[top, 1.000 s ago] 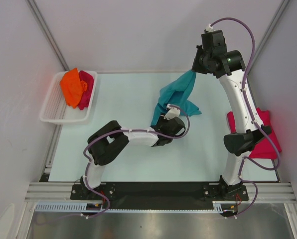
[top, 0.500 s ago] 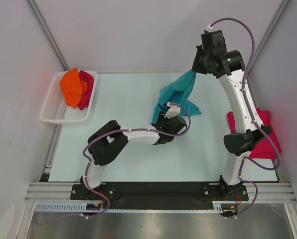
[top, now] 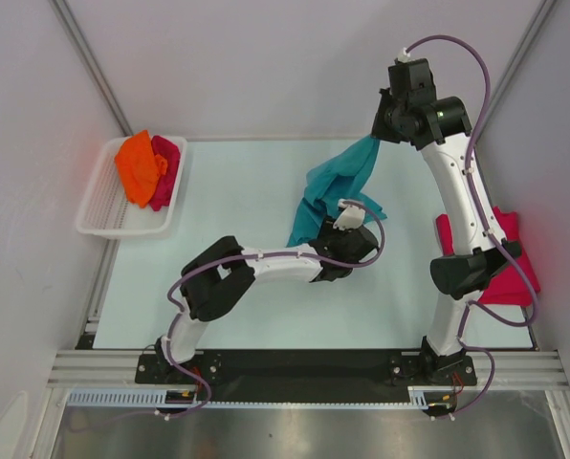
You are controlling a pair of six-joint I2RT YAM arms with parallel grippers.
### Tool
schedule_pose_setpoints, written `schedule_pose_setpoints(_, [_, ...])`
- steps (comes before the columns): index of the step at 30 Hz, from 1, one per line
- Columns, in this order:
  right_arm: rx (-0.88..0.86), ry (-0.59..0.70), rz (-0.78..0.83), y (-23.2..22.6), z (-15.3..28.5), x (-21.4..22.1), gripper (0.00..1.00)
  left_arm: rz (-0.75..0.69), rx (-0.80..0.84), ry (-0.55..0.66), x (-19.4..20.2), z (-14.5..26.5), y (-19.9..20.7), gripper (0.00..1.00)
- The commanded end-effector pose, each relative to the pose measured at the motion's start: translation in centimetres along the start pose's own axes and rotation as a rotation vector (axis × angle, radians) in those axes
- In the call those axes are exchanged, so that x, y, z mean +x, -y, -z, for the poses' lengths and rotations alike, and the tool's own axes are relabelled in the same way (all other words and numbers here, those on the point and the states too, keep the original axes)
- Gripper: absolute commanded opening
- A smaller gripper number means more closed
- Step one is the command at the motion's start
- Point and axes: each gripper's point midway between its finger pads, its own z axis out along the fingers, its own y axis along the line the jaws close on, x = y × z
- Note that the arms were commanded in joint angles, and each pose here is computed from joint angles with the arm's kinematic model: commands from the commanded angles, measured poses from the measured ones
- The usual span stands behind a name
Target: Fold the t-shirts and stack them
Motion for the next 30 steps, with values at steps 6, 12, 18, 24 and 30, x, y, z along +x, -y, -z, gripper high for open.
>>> schedule_pose_setpoints(6, [0.036, 0.019, 0.017, 1.6, 1.6, -0.3, 0.00, 0.018, -0.065, 0.024, -0.6, -1.5, -1.7, 0.60])
schedule_pose_setpoints(12, [0.052, 0.015, 0.028, 1.9, 1.6, -0.2, 0.00, 0.003, -0.072, 0.038, -0.5, -2.5, -1.8, 0.58])
schedule_pose_setpoints(18, [0.071, 0.005, 0.032, 2.3, 1.5, 0.1, 0.00, 0.017, -0.054, 0.017, 0.2, -4.1, -2.5, 0.47])
schedule_pose_setpoints(24, [0.080, 0.005, 0.036, 2.5, 1.6, 0.0, 0.00, 0.017, -0.053, -0.013, 1.2, -5.5, -3.9, 0.30])
schedule_pose_setpoints(30, [0.087, 0.005, 0.035, 2.7, 1.7, 0.1, 0.00, 0.034, -0.022, -0.002, 0.3, -5.4, -3.9, 0.07])
